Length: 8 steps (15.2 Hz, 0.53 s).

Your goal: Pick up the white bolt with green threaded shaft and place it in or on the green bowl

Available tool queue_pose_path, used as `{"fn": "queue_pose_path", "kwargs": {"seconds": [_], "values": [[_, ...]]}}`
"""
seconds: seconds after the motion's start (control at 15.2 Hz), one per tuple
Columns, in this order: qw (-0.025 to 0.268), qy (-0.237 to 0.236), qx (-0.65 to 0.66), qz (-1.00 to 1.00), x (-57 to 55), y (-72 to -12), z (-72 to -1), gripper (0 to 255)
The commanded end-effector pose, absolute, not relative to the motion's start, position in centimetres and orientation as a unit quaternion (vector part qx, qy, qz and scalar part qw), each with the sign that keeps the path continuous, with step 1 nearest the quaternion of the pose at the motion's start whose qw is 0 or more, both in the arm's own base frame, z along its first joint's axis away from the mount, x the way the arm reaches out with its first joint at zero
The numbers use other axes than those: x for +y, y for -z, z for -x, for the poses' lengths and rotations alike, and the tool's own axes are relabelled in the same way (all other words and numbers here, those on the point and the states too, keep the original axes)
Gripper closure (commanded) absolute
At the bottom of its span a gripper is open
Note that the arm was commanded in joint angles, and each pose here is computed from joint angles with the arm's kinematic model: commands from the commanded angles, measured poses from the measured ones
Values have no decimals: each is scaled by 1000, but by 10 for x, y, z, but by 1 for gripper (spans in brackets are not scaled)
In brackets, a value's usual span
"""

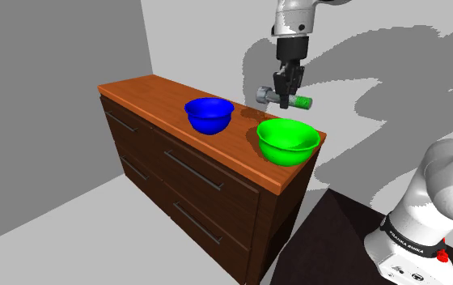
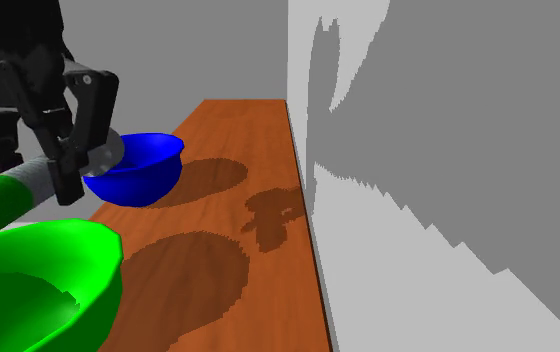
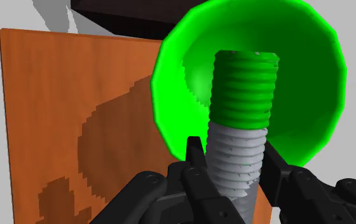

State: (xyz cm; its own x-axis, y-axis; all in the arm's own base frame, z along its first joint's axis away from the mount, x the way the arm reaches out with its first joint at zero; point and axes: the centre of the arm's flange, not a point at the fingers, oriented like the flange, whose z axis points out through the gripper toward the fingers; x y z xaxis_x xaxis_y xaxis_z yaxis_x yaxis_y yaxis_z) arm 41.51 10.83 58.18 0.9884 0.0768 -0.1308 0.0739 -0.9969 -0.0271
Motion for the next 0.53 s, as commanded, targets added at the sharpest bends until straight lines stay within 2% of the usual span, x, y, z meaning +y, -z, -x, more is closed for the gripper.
{"fn": "queue_pose_path", "kwargs": {"seconds": [0.0, 0.2, 0.46], "values": [[11, -66, -37, 997, 122, -582, -392, 255], [11, -66, -37, 997, 141, -581, -361, 255], [11, -66, -37, 997, 141, -560, -361, 255]]}}
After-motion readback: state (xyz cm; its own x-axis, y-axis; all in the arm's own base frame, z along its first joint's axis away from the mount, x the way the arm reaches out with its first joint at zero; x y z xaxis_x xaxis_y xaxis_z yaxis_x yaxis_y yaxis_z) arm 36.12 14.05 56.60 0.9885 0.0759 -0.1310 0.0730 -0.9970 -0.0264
